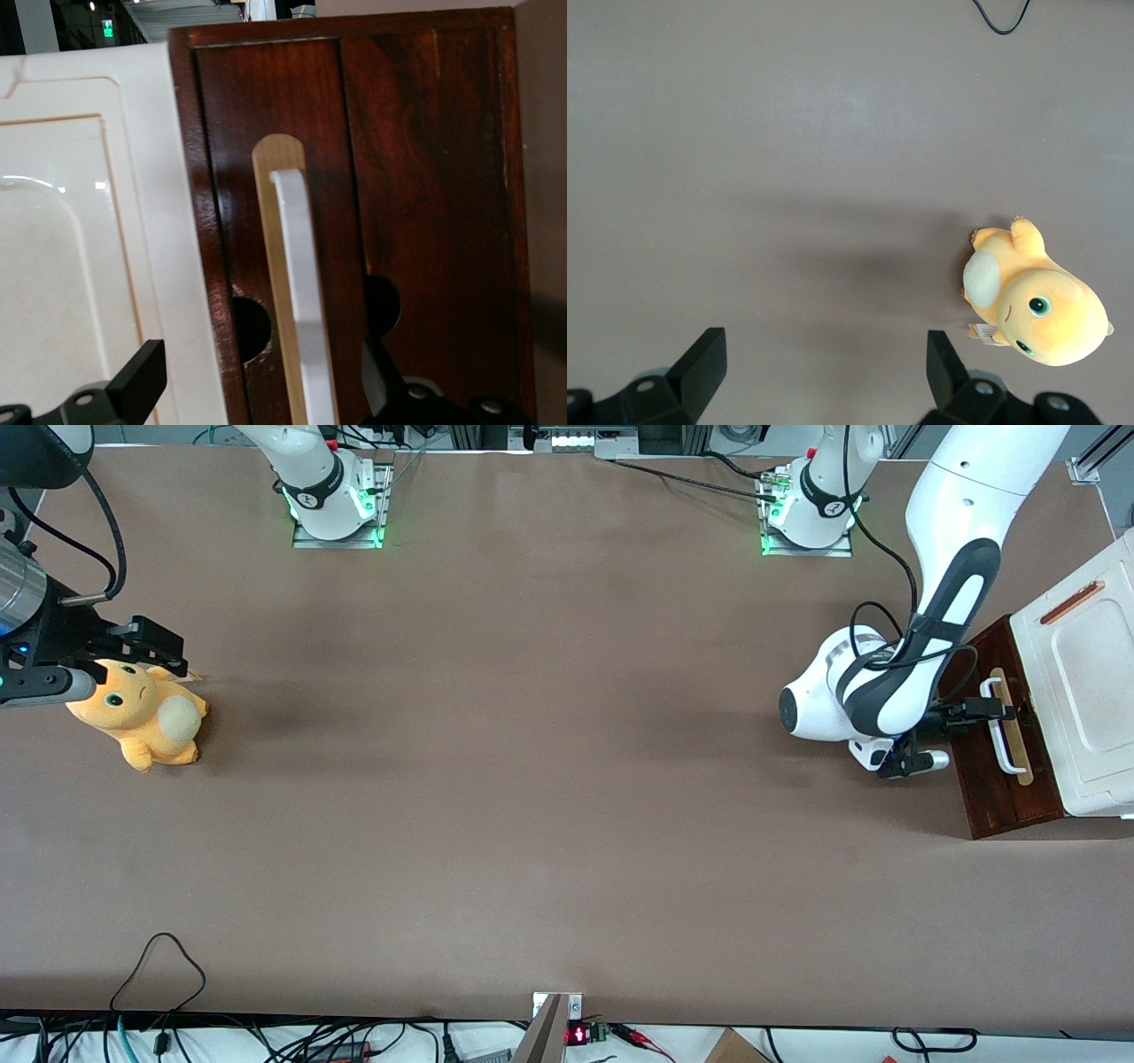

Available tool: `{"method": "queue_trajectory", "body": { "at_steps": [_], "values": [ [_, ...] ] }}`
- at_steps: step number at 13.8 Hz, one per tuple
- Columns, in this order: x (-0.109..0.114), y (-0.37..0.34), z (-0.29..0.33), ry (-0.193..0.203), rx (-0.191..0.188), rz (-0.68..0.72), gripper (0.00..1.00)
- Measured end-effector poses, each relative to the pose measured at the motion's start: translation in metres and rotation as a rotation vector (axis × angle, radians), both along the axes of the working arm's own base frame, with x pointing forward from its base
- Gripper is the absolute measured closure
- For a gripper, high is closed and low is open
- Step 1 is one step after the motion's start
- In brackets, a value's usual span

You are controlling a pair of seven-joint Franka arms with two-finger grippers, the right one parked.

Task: Open lower drawer with left arm only
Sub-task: 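Align the open left gripper around the white bar handle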

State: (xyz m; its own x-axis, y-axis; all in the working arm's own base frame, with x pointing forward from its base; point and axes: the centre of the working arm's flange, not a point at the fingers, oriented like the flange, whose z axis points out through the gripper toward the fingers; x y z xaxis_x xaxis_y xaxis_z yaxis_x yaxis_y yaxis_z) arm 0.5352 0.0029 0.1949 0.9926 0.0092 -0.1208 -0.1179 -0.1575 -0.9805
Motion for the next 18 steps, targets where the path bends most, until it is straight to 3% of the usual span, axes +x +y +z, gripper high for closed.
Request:
{"method": "queue_trajectory", "body": {
  "at_steps": [4,9,10,11,12,14,18],
  "values": [
    [-0.021,0.0,-0.017,0.036,0.023,-0.024,0.03],
    [-0.049,-0.016,-0.03,0.0,0.131,-0.097,0.07],
    [-0.05,-0.015,-0.031,-0.001,0.141,-0.108,0.07],
    [-0.049,-0.012,-0.032,-0.001,0.15,-0.113,0.15],
    [-0.048,-0.008,-0.033,-0.002,0.158,-0.118,0.15],
    [-0.046,0.002,-0.036,0.0,0.178,-0.133,0.26],
    [-0.04,0.017,-0.042,-0.013,0.185,-0.119,0.29]
  ]
}}
